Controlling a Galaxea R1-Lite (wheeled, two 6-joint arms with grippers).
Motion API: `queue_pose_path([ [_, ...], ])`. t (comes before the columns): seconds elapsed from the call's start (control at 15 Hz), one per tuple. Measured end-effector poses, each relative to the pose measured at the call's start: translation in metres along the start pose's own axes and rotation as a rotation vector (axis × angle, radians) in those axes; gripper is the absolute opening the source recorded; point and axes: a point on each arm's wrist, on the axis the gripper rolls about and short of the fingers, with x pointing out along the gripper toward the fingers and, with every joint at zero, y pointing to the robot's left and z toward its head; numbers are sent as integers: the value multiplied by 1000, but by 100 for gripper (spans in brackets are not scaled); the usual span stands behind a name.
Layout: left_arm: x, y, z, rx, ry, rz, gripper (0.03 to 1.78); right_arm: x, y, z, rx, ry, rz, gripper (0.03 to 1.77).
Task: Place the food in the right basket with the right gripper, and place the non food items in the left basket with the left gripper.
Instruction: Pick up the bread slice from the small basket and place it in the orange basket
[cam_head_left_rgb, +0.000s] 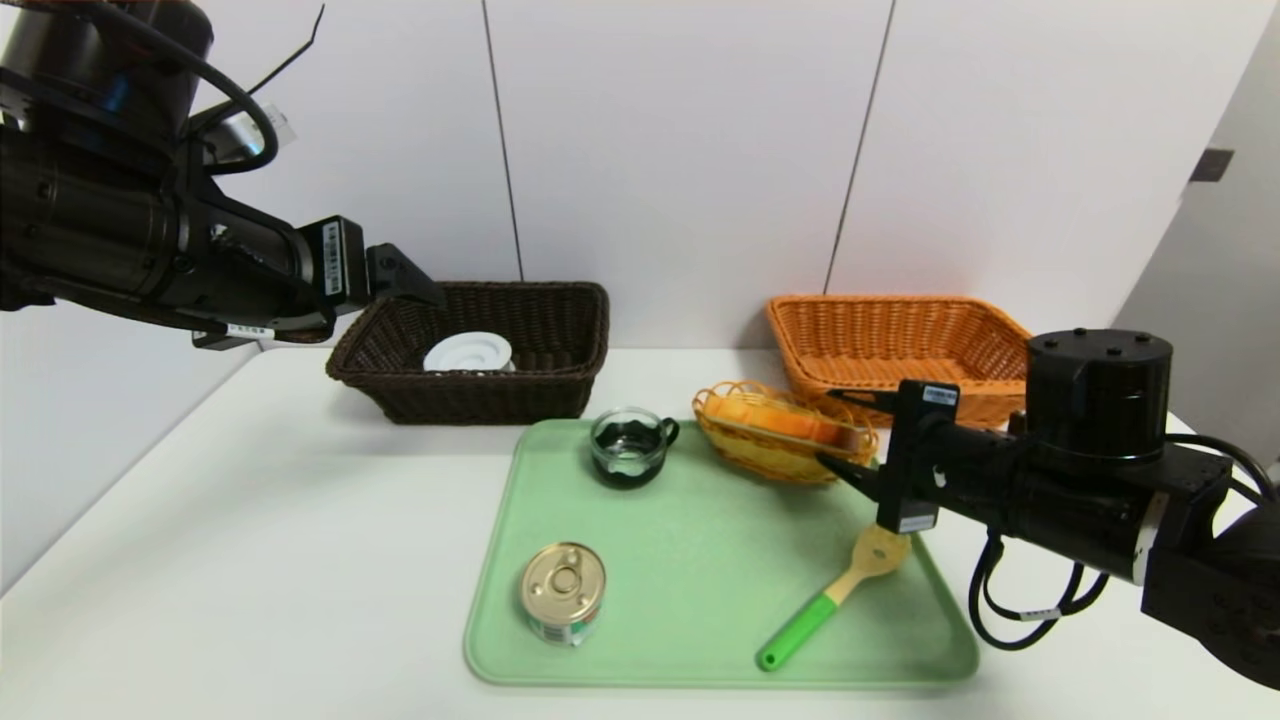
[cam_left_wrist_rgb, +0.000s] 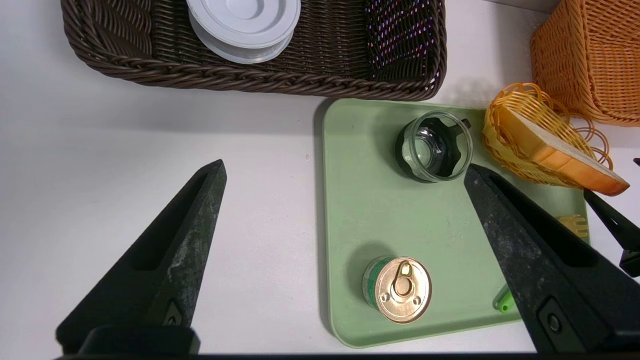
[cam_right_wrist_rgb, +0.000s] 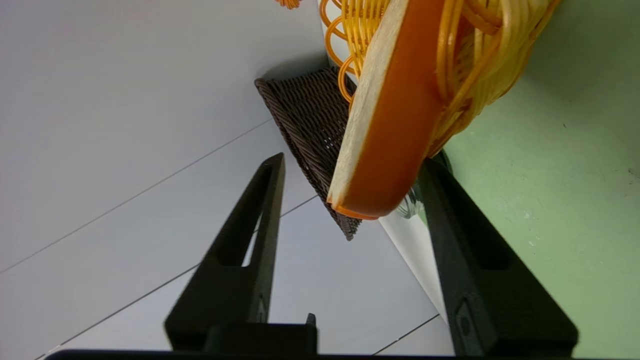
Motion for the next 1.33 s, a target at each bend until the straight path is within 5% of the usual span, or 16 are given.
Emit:
queue_pose_path([
  [0.13, 0, 0, 0, -1, 0, 2, 169, 0, 0, 0, 1, 0, -1, 56],
  [0.2, 0, 0, 0, -1, -1, 3, 169, 1, 0, 1, 2, -1, -2, 5],
  [0.73, 1, 1, 1, -3, -3, 7, 169, -3, 1, 0, -2, 1, 1, 5],
  [1.0, 2, 1, 0, -4, 4, 6, 169, -31, 23, -11, -24, 89, 91, 5],
  [1.13, 2, 1, -2, -4, 9, 8, 169, -57, 38, -20, -116, 172, 167, 5],
  [1.33, 2, 2, -3, -4, 12, 8, 169, -87, 55, -20, -368, 177, 285, 5],
])
